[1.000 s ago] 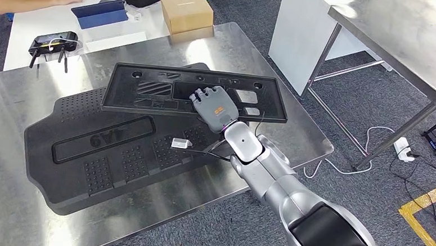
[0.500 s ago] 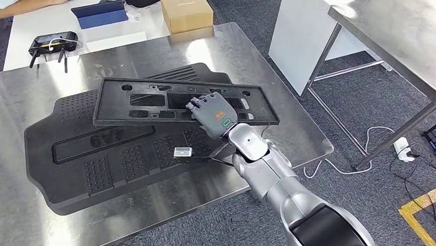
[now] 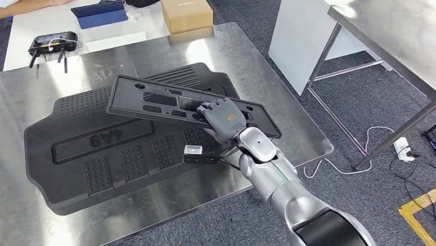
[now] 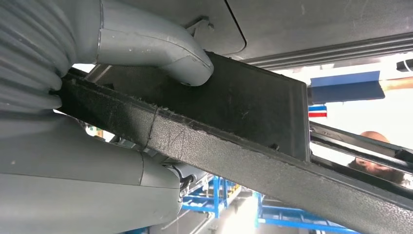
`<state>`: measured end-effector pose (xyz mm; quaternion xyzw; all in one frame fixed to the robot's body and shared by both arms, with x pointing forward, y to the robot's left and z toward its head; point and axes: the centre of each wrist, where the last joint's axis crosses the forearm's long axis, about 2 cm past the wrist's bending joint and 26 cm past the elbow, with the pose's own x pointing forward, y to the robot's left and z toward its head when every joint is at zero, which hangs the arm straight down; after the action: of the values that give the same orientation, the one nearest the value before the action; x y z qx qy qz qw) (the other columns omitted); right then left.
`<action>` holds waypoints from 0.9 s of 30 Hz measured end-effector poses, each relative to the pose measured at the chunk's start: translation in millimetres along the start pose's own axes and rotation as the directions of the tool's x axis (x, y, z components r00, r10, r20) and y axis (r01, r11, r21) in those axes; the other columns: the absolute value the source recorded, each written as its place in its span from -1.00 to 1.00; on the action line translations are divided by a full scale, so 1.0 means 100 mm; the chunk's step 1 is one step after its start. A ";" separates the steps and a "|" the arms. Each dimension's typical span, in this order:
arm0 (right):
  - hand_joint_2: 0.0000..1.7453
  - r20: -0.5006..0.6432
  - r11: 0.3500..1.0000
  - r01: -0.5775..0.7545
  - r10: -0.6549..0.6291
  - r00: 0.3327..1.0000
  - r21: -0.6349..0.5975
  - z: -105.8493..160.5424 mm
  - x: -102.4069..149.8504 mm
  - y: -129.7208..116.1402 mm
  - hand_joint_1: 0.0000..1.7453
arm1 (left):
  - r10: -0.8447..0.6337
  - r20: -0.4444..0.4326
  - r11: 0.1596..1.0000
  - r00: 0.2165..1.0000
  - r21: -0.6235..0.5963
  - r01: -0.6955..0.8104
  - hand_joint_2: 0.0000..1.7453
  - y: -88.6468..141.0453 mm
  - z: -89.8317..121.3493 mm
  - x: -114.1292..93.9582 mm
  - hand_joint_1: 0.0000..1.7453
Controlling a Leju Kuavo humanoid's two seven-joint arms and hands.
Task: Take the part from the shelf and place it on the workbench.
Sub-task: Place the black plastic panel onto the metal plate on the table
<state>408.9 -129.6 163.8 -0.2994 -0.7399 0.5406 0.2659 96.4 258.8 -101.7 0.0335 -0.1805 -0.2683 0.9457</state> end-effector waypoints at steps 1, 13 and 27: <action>1.00 -0.002 1.000 0.006 -0.006 1.000 0.002 0.01 0.00 0.00 1.00 | 0.000 0.001 1.000 1.000 0.000 0.000 1.00 0.00 0.00 0.00 -1.00; -1.00 -0.025 0.999 0.035 -0.034 0.999 0.030 0.12 -0.05 0.11 -1.00 | -0.008 -0.001 1.000 1.000 0.014 0.008 1.00 0.01 0.00 -0.01 -1.00; -1.00 -0.069 0.998 0.044 -0.040 0.997 0.054 0.23 -0.08 0.20 -1.00 | -0.011 -0.015 0.999 1.000 0.041 0.011 1.00 0.01 0.00 -0.04 -1.00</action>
<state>400.7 -145.5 138.1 -0.2945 -0.7212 0.5449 0.3102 93.8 261.7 -102.3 0.0557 -0.1790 -0.2696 0.9446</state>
